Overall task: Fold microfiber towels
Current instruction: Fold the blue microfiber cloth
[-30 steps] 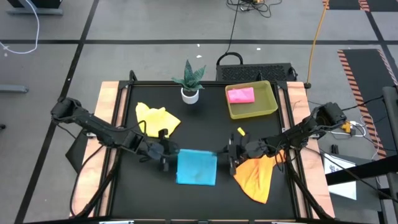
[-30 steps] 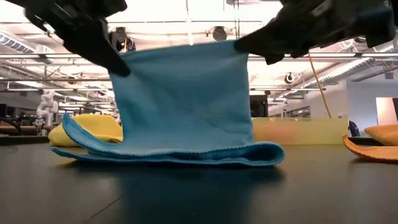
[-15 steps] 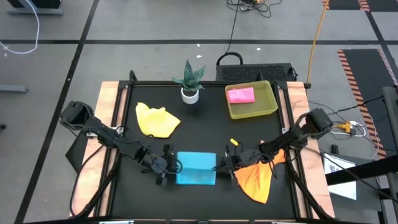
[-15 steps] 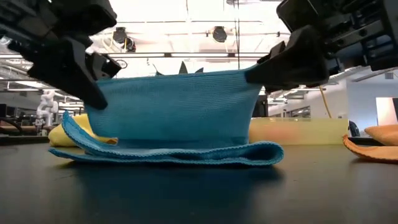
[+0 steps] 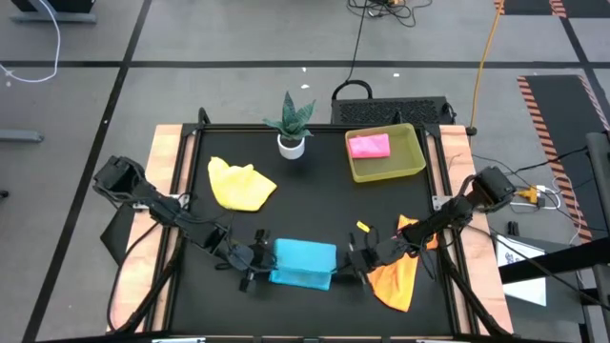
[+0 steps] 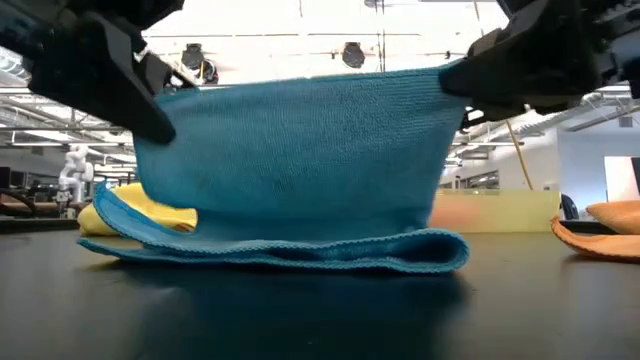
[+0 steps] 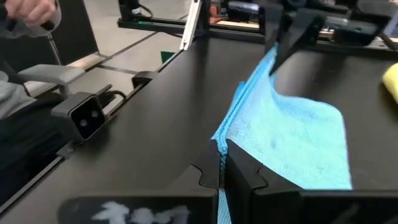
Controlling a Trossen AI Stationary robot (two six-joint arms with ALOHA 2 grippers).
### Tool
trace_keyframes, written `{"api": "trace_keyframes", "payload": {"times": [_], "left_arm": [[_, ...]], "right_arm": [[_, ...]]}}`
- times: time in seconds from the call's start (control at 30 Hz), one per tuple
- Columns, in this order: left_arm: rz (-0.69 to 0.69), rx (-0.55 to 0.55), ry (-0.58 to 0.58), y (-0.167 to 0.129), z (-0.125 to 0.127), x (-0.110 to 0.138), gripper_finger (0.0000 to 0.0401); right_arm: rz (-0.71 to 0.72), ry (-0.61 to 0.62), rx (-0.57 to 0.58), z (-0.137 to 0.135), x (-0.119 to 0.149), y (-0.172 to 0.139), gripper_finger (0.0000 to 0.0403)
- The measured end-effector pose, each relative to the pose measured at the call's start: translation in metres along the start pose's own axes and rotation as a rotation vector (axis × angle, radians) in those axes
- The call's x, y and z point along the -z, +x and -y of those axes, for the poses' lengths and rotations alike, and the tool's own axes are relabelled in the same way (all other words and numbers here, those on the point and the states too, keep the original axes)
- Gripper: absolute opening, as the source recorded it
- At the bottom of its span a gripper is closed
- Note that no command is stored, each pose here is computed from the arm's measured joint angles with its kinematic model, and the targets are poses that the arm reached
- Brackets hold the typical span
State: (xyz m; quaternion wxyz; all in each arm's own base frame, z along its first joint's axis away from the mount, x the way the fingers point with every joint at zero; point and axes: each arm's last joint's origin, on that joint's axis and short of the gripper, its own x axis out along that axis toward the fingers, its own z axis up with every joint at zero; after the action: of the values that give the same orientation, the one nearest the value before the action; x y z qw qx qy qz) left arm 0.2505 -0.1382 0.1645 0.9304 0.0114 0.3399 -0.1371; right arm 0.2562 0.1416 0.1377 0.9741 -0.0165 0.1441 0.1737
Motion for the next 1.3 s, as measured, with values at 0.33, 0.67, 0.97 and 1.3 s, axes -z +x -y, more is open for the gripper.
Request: {"api": "trace_keyframes", "payload": {"times": [0.33,0.67,0.97,1.3], "left_arm": [[-0.085,-0.04,0.044,0.019,-0.001,0.016,0.0015],[-0.032,-0.273,0.312,-0.008,-0.006,0.002,0.001],[-0.097,-0.271,0.411,-0.001,0.0,0.012,0.0005],[-0.122,-0.172,0.362,0.018,0.014,0.028,0.0028]], "right_arm": [[0.0,0.002,-0.005,-0.003,0.011,0.007,0.0],[0.071,0.008,-0.017,-0.007,0.006,0.015,0.0],[0.011,0.018,-0.026,-0.014,0.018,0.033,0.0],[-0.065,0.008,-0.054,-0.017,0.039,0.049,0.001]]}}
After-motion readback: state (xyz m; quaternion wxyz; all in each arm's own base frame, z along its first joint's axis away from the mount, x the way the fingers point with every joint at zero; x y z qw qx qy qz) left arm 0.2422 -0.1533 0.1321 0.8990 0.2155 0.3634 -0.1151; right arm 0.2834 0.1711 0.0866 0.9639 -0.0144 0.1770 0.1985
